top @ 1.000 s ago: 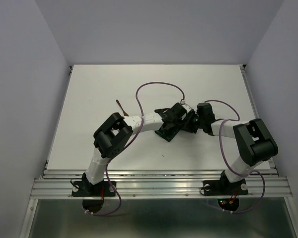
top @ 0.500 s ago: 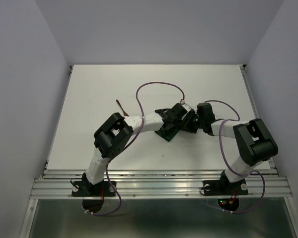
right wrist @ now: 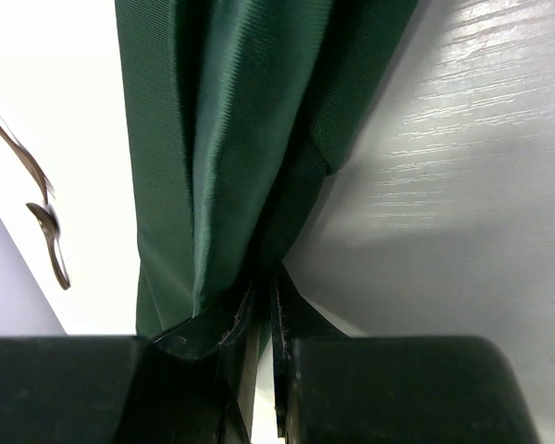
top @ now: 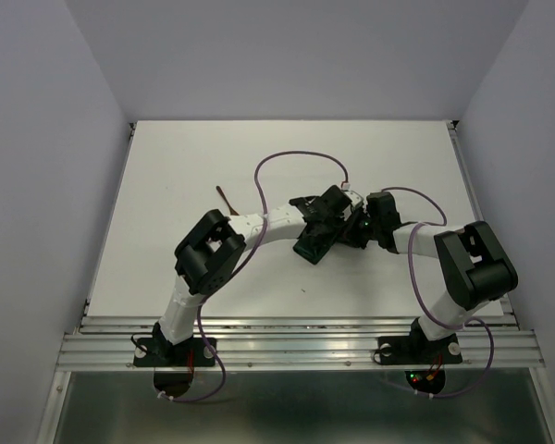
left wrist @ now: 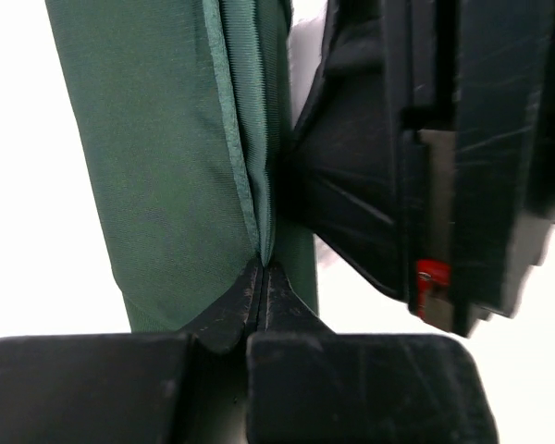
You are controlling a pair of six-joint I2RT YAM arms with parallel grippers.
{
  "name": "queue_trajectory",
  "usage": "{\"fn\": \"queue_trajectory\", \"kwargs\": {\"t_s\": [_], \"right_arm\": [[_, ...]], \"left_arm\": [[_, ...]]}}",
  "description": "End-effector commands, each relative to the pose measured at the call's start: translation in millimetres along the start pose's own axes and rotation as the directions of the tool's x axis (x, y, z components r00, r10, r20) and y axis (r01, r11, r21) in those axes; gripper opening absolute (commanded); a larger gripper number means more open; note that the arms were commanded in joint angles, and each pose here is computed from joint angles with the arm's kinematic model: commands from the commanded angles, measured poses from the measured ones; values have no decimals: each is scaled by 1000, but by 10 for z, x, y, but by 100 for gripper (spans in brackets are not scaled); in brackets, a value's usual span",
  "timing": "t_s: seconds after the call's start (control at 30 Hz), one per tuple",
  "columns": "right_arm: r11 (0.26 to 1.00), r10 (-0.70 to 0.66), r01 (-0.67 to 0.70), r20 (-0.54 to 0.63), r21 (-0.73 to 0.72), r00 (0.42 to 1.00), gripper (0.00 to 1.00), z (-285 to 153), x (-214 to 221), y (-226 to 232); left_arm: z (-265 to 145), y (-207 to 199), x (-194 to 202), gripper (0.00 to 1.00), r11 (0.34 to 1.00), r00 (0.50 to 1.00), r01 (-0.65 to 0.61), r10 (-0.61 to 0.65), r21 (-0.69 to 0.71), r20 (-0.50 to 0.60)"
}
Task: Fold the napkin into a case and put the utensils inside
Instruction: Fold the 2/3-rectangle-folded napkin at the center of the board.
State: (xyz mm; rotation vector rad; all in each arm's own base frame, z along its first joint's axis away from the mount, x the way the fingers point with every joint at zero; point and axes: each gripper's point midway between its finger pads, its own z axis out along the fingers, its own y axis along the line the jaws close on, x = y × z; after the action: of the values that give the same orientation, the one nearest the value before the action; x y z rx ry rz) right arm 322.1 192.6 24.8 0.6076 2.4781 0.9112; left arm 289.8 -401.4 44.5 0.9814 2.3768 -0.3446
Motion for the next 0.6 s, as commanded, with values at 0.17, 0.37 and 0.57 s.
{"fn": "queue_trajectory", "kwargs": {"t_s": [0.17,0.37,0.57], "right_arm": [[999,-19,20,8,-33,1000,13,22,-13,76],[999,-21,21,13,-35,1000,13,9,-19,83],[1000,9,-9,54,-4,998,42,-72,-29,7]], "left_arm": [[-216,-150,-318,0,993,998,48,-53,103,42],[-56,-107,-227,0,993,996,86,-86,78,8],[25,-77,-123,0,993,995,99,-98,71,-10]]}}
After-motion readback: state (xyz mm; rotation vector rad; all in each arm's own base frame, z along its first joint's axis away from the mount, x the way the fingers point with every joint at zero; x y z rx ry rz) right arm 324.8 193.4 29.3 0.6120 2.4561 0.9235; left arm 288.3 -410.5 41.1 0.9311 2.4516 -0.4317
